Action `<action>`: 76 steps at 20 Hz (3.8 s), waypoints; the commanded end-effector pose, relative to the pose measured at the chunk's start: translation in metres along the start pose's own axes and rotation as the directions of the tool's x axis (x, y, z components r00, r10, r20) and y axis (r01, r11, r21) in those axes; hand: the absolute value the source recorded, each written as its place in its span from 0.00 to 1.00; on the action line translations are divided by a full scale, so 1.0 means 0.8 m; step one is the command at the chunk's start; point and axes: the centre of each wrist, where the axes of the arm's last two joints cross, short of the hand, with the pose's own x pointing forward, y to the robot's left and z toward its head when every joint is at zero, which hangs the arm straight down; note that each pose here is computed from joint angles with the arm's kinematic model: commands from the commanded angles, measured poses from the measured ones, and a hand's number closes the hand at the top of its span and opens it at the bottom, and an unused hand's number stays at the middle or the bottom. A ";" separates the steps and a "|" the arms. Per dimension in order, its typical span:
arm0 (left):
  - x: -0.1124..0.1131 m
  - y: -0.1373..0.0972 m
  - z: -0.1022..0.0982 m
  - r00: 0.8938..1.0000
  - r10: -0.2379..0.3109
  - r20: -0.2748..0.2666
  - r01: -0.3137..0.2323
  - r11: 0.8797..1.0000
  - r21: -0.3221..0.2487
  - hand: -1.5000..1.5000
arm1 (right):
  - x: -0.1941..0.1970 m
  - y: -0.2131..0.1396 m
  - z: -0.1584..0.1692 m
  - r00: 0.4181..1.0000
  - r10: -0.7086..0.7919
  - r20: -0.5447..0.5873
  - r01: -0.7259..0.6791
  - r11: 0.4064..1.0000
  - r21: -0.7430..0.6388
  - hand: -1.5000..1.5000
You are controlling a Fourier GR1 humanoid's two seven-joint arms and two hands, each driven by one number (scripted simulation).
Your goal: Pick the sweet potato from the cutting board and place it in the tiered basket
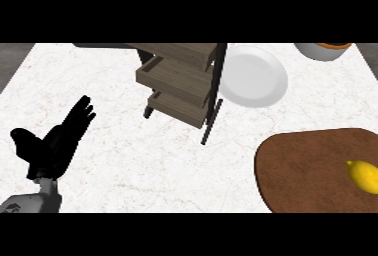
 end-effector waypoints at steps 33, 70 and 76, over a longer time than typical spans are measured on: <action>0.011 0.013 -0.004 1.000 0.011 0.000 -0.011 1.000 0.000 0.50 | 0.155 0.223 -0.201 0.985 0.049 -0.167 -0.036 0.996 0.077 1.00; 0.003 0.009 0.007 1.000 0.005 -0.018 -0.004 0.999 0.039 0.50 | 0.073 0.104 -0.237 0.733 -0.671 -0.110 0.511 0.651 -0.562 0.00; 0.008 0.021 0.009 1.000 0.005 -0.022 -0.004 0.999 0.053 0.50 | -0.008 0.032 -0.204 0.740 -0.662 -0.120 0.458 0.626 -0.631 0.00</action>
